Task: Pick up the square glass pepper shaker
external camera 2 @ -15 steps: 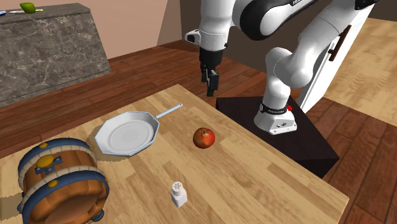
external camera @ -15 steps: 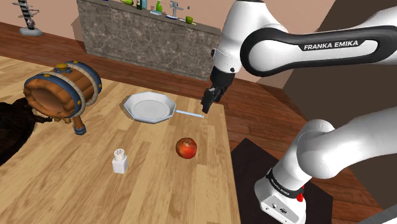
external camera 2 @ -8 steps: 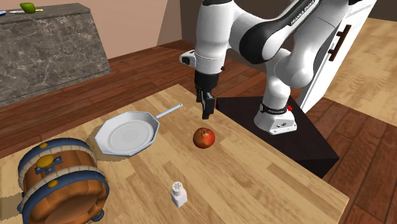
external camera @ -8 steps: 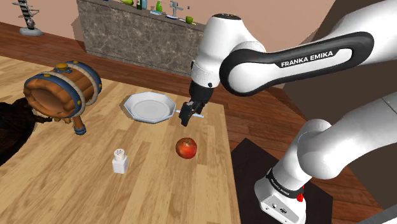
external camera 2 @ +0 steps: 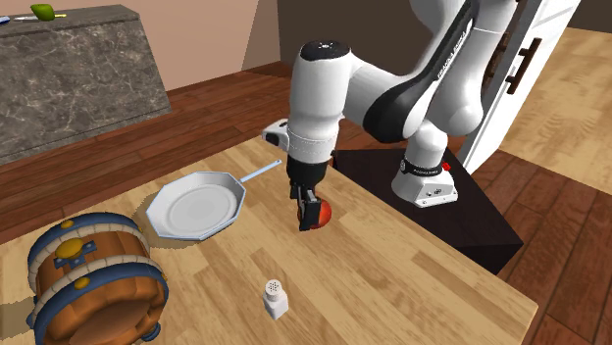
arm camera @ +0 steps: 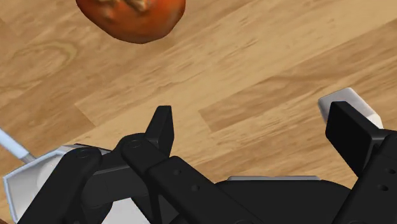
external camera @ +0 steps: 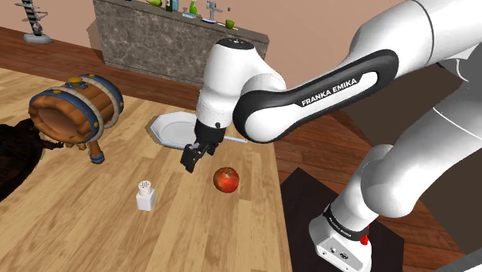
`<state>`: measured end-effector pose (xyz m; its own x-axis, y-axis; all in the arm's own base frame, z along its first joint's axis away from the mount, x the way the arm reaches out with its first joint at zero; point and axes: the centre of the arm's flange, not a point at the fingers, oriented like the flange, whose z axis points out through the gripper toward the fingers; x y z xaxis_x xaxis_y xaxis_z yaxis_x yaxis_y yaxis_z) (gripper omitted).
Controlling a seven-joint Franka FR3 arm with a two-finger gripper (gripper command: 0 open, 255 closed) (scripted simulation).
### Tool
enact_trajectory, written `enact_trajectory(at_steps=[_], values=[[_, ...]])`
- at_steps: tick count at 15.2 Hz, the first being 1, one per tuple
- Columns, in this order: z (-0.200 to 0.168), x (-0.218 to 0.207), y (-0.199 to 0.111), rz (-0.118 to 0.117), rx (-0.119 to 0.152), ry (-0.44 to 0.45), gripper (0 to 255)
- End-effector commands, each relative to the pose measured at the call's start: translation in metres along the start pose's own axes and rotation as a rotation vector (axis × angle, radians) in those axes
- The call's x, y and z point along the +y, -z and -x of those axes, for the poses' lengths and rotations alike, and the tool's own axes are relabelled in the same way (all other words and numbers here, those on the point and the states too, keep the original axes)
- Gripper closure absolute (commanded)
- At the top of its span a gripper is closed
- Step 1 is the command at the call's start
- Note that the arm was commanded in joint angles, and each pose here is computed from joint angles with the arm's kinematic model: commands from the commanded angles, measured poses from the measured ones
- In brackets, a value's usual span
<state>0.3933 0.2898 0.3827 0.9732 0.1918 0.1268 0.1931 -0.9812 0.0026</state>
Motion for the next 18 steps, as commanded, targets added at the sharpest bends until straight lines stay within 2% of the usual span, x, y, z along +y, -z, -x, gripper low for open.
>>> enact_trajectory(at_steps=[1, 10, 18], values=[[-0.007, -0.022, -0.014, -0.012, 0.01, 0.005, 0], [-0.045, -0.113, -0.065, -0.053, 0.053, 0.029, 0], [-0.04, -0.113, -0.105, -0.053, 0.053, 0.029, 0]])
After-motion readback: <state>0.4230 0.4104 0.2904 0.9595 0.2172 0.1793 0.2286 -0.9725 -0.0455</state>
